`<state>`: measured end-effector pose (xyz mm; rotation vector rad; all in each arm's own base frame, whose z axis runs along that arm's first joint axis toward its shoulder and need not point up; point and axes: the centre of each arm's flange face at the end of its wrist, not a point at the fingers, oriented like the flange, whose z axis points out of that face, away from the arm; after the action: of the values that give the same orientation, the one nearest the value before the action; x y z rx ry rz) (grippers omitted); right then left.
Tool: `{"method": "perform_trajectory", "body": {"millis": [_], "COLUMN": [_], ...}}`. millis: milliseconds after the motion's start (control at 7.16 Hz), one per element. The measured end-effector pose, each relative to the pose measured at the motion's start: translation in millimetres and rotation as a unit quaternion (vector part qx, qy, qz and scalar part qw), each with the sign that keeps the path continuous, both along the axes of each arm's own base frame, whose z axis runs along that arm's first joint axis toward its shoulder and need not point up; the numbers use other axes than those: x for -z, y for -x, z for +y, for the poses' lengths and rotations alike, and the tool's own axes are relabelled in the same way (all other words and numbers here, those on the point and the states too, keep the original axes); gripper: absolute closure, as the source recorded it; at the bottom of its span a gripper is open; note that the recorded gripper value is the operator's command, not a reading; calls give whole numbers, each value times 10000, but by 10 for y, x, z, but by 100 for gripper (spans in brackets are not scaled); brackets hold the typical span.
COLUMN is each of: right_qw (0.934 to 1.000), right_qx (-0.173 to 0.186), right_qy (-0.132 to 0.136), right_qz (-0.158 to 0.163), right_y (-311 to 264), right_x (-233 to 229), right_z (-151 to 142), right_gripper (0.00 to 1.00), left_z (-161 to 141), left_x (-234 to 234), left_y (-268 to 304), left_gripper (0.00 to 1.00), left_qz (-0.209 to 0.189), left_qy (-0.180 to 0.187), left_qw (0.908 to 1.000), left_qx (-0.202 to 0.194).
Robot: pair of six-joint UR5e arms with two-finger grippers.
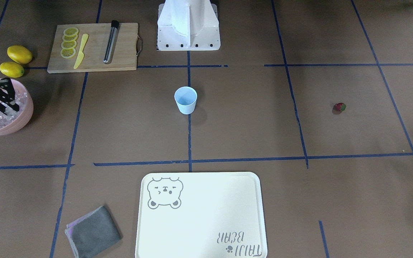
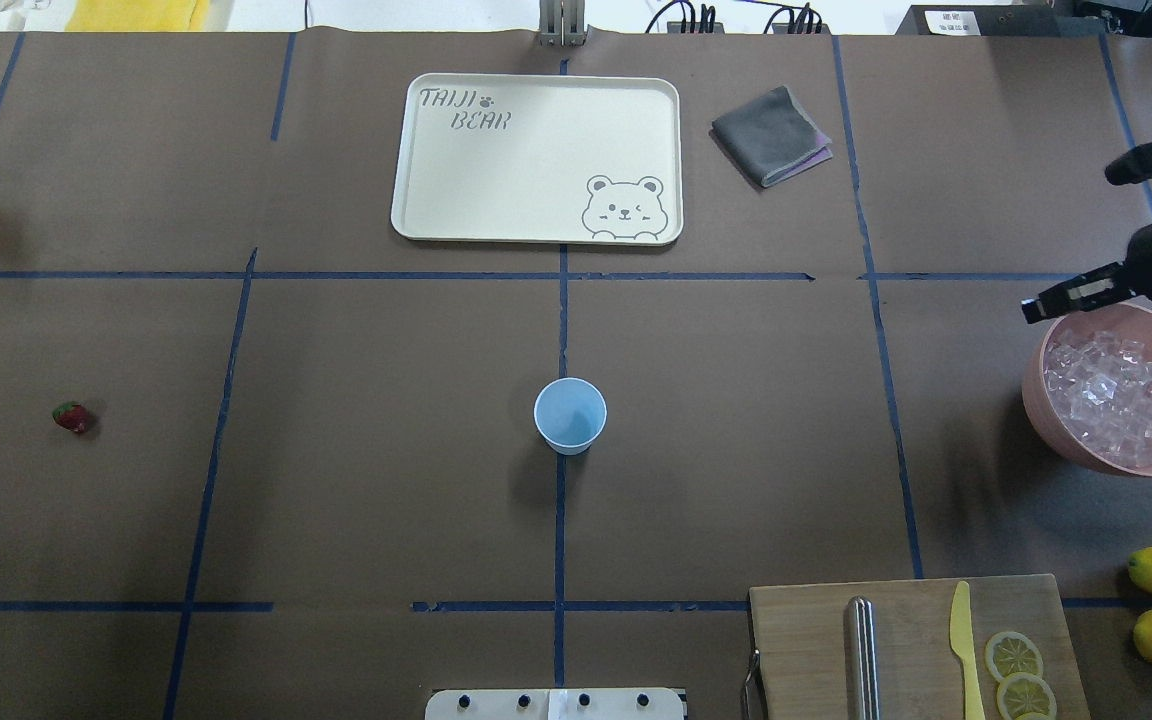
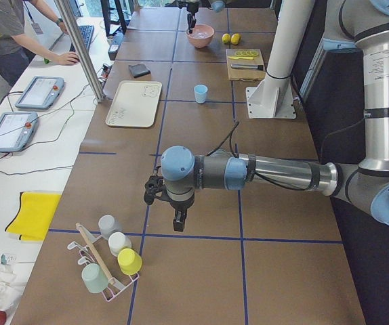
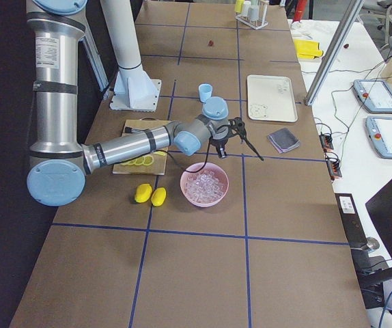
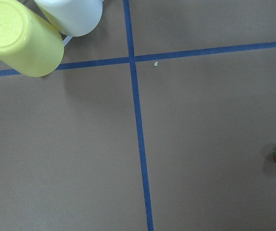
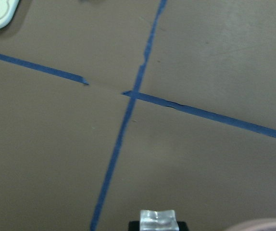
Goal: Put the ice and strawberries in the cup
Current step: 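Carry the ice cube with the right gripper over the light-blue cup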
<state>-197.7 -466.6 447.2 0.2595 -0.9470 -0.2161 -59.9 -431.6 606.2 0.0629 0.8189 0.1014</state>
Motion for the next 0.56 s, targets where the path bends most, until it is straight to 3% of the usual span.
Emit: {"method": "perform_trajectory", "body": {"millis": [279,559], "right_qw": [9998,10000], "right_qx": [78,-21], "right_qy": [-150,-12], "right_qz": [-87,-76], "right_y": [644,1629], "right_x": [565,1283], "right_z": [-15,228], "right_gripper": [100,100], "left_z": [-4,-2], "left_x": [4,1], "left_y": [0,0], "left_gripper": [0,0], "left_qz": [-2,1], "left_qy": [-3,-1], "left_qw": [10000,10000], "left_qx": [0,1]}}
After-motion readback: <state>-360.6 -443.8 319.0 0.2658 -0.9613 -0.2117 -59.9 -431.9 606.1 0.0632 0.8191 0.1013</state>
